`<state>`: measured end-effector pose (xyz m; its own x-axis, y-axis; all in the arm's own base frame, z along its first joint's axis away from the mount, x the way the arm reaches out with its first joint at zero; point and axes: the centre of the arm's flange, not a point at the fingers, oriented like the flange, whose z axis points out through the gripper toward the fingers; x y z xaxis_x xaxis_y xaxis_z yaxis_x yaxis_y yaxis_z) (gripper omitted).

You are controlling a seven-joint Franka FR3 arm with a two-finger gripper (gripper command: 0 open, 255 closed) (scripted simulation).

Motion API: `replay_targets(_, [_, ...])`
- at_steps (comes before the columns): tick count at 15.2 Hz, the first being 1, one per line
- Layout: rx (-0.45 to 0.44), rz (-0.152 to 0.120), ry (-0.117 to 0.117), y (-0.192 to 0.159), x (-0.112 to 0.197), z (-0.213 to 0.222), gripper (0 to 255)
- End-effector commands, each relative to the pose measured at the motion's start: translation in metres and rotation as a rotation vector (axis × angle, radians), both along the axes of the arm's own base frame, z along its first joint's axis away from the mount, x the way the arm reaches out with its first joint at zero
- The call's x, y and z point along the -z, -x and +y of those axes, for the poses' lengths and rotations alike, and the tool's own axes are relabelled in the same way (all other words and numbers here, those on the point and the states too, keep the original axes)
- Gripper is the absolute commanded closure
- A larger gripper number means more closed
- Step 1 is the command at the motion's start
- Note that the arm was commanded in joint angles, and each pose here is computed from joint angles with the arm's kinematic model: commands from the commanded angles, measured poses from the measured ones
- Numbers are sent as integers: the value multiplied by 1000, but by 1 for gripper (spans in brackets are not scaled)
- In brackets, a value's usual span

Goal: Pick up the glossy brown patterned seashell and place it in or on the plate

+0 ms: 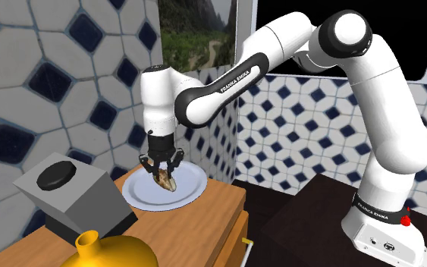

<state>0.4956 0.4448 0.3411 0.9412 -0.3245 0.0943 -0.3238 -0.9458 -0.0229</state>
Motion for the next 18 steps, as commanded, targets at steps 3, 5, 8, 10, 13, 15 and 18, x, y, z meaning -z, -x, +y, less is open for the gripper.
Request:
replay_targets(3, [9,37,18,-3,17,-10,0])
replay_targets(5, [9,37,18,-3,17,-10,0])
replay_targets(8, [9,37,18,-4,10,-8,0])
replay_targets(10, [9,37,18,-3,-16,-7,0])
replay_targets(13, [9,37,18,-2,-27,-7,0])
replay_targets(15, [9,37,18,-2,-27,-7,0])
replay_targets(18, [9,37,18,-2,-27,-7,0])
